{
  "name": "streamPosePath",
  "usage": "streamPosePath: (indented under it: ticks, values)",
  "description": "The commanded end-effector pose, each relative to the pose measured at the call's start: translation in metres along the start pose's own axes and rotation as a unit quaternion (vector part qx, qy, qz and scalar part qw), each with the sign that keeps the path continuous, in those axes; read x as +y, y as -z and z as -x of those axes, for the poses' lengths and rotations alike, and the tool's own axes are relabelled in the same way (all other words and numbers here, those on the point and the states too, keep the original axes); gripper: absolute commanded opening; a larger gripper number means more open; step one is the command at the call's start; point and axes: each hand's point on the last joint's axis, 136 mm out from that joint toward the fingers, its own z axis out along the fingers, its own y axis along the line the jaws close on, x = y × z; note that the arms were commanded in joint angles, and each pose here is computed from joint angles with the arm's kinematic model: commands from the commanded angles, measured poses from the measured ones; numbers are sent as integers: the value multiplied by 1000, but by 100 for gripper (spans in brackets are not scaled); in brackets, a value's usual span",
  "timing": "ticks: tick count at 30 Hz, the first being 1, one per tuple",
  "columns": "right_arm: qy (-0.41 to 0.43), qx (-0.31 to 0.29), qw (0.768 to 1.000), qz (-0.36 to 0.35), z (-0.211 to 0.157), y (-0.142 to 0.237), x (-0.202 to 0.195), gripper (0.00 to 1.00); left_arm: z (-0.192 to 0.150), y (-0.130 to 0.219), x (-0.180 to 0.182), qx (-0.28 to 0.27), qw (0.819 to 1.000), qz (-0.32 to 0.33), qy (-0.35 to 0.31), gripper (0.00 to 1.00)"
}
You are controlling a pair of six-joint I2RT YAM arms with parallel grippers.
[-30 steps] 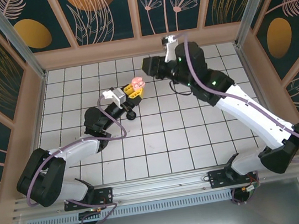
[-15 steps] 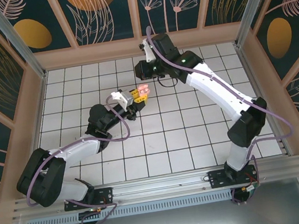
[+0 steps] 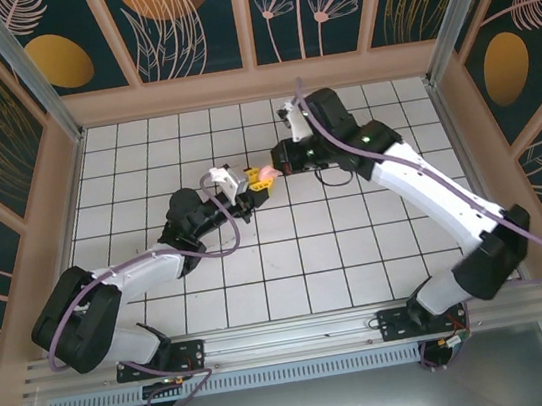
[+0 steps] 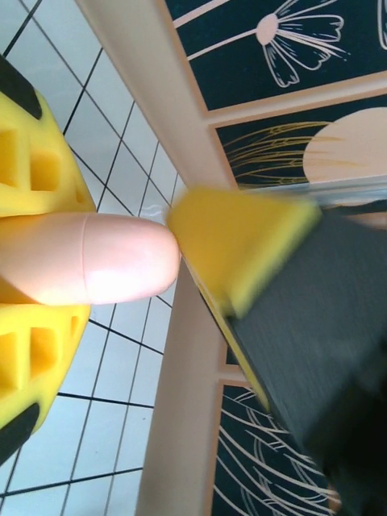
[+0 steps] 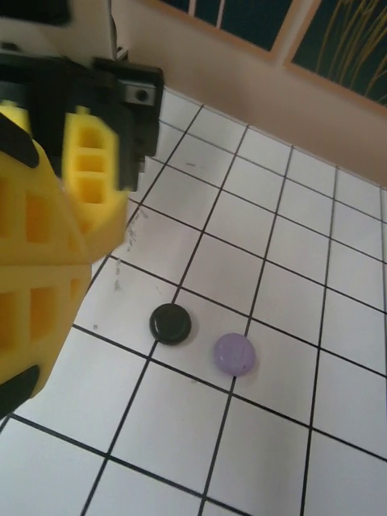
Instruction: Insert the wireless bluetooth earbuds into the charging case
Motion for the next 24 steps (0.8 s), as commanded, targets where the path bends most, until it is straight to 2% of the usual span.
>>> streamPosePath:
  ticks: [1,4,7,11,15,18,24]
  values:
    - [-79,-57,995,-33,10,22,-35,6,28,-3,22,-43,998,42,34,0]
    - [-129,-103,985,-48,16,34,-63,9,12,0,27,-13,992,63,109,0]
    - [-143,-106,982,-59,6,29,-77,12,-15,9,34,25,974,99,201,0]
    - [-154,-95,981,-74,-12,18,-91,16,-66,27,31,93,935,138,312,0]
    - [-159,-92,979,-82,-23,12,-100,18,-105,53,26,117,891,182,399,0]
    - [-159,-92,979,-88,-25,10,-103,21,-128,70,23,147,867,209,427,0]
    - [-154,-92,980,-89,-25,5,-105,29,-172,89,14,212,839,235,444,0]
